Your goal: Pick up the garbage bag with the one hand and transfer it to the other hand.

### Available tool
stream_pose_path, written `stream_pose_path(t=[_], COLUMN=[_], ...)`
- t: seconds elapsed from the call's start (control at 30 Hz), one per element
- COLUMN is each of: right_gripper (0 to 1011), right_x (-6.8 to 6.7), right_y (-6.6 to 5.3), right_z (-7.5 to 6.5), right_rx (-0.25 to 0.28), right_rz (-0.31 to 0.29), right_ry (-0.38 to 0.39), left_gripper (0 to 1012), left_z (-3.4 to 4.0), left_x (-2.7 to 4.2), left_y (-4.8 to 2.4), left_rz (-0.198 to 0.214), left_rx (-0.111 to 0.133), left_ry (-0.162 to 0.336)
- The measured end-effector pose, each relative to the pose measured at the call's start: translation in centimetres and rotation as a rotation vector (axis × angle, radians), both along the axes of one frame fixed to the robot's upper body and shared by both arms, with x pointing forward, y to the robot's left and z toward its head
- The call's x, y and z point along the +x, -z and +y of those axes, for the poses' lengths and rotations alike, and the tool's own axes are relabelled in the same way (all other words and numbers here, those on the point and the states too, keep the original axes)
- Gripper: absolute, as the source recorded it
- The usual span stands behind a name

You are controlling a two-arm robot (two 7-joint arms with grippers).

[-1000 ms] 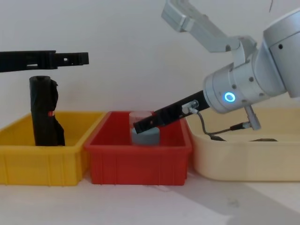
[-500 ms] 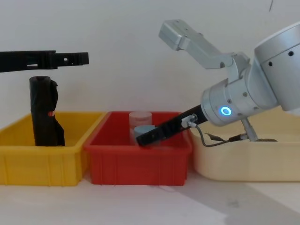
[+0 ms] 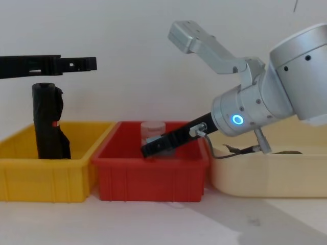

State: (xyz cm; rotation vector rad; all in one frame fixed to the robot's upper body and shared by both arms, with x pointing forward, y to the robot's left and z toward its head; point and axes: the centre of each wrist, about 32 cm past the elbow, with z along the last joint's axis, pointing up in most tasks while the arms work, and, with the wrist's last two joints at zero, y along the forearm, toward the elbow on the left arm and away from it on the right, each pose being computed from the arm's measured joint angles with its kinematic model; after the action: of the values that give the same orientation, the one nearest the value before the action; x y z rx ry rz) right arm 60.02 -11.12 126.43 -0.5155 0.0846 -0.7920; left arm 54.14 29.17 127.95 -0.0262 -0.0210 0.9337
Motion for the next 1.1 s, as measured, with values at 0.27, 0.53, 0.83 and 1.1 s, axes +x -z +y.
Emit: stream_pose_path(t=[0.27,0.53,0.83,1.1], right_gripper=[864,650,650,650], right_x=[0.0,0.1,-0.2,-0.6], right_y=[0.0,0.1,-0.2,-2.6], right_z=[0.2,0.2,-0.3,-1.9], right_rx=[0.04,0.071,0.109,0.189], right_rz=[0.022,0.053,0.069,0.024], right_ry=[0.002,0.005,0.012,0.028], left_gripper=[1001,1001,1001,1001], left_z=[0.0,0.0,0.0,0.0], left_x=[0.0,0.0,0.0,0.0], left_y=[0.0,0.0,0.0,0.0], left_rz=[0.0,0.0,0.0,0.0], left_rx=[0.0,0.0,0.0,0.0], left_ry=[0.0,0.0,0.0,0.0])
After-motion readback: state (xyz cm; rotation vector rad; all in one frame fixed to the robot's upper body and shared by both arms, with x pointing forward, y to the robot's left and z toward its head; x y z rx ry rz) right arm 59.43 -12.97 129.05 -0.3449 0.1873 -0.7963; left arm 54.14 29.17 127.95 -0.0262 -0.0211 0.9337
